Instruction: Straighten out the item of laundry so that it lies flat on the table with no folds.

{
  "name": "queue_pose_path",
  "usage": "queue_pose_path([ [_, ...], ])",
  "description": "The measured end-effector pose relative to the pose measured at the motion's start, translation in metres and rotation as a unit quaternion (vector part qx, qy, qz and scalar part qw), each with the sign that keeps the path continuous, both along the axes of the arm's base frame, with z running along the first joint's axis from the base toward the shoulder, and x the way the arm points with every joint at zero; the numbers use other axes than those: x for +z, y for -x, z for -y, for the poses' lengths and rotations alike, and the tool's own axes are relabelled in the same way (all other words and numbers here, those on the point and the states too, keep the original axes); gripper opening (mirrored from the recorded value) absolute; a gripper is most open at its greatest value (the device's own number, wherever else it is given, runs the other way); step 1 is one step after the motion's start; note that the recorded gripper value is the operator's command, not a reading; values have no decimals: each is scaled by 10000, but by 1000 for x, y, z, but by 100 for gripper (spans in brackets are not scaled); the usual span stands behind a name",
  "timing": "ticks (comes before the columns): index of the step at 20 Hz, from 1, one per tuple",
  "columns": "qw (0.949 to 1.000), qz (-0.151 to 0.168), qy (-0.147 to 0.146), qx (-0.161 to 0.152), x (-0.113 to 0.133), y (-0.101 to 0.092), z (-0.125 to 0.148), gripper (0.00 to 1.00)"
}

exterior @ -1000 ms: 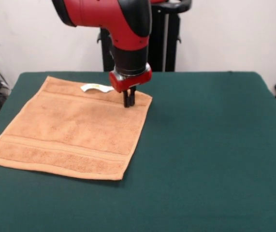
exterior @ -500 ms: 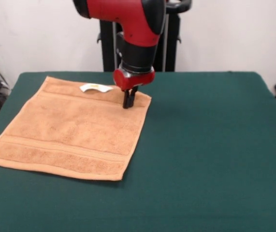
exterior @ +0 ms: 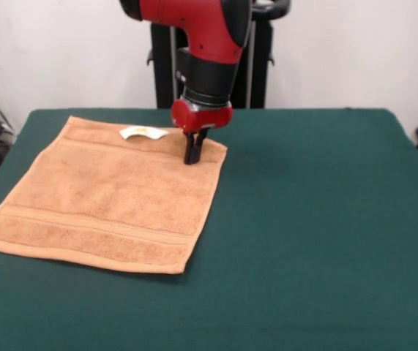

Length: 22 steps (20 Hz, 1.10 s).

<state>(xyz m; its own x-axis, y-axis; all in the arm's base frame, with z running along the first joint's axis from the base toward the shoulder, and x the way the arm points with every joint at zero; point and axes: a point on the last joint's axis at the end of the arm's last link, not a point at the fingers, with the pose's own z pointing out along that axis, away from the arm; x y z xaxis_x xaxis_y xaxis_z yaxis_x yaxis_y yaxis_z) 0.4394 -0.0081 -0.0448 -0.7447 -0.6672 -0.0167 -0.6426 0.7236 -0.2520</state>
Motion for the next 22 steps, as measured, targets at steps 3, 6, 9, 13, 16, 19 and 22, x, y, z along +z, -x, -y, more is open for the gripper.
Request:
queue_pose_path([
  [3, 10000, 80, -3, 13, 0, 2, 1, 0],
  [6, 9999, 165, -4, 33, -1, 4, 1, 0],
  [9, 9994, 339, -6, 67, -2, 8, 3, 0],
  [13, 9982, 581, -12, 125, -3, 14, 4, 0],
  [16, 9964, 819, 37, 228, -5, 20, 5, 0],
  [19, 9941, 1036, 167, 288, -7, 22, 9, 0],
  [22, 9917, 1228, 337, 193, -9, 18, 19, 0],
])
